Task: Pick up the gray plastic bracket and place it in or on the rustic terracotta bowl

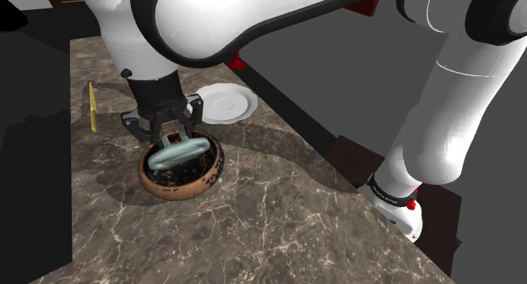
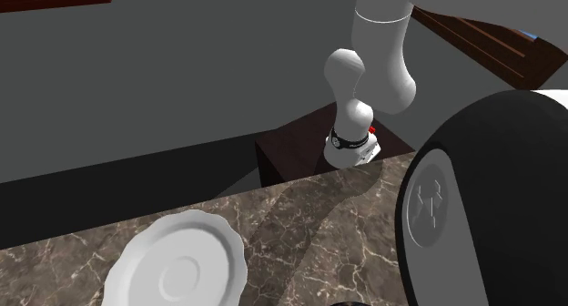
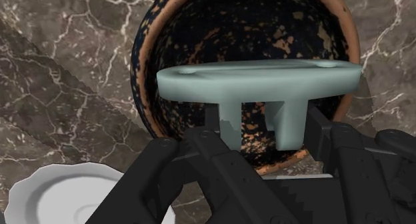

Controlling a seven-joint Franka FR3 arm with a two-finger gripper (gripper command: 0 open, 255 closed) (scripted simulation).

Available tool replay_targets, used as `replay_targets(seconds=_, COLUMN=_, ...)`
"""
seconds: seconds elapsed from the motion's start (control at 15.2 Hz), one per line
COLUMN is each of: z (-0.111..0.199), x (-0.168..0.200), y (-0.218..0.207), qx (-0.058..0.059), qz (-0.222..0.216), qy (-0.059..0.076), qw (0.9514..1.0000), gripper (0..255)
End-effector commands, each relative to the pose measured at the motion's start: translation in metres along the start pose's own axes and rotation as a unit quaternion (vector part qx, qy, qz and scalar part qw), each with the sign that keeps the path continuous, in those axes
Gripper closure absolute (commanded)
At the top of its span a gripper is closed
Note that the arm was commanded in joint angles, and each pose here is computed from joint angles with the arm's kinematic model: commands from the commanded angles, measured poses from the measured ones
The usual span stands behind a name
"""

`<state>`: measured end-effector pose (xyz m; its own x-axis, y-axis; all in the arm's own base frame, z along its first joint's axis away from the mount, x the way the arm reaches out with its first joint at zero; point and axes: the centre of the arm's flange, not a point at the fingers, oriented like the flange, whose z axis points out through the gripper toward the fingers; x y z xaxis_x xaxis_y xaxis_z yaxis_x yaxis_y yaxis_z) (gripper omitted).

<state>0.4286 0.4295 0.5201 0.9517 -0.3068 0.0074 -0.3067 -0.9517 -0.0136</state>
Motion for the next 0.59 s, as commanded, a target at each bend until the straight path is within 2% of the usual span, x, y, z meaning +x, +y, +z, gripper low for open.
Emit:
replay_targets(seconds=0.0, z=0.0002, x=0.0000, y=0.0000, qx=0.000, qz=0.000, qy=0.000, qw=1.0000, gripper=255)
replay_targets(seconds=0.2, z=0.0002, x=0.0000, y=0.0000, qx=0.000, qz=0.000, qy=0.000, qw=1.0000, gripper=255)
replay_targets(seconds=0.26, z=0.0002, x=0.0000, y=0.0000, qx=0.000, qz=0.000, qy=0.000, qw=1.0000, gripper=0)
replay_targets(seconds=0.53, z=0.0002, x=0.0000, y=0.0000, qx=0.000, qz=0.000, qy=0.000, qw=1.0000, gripper=0)
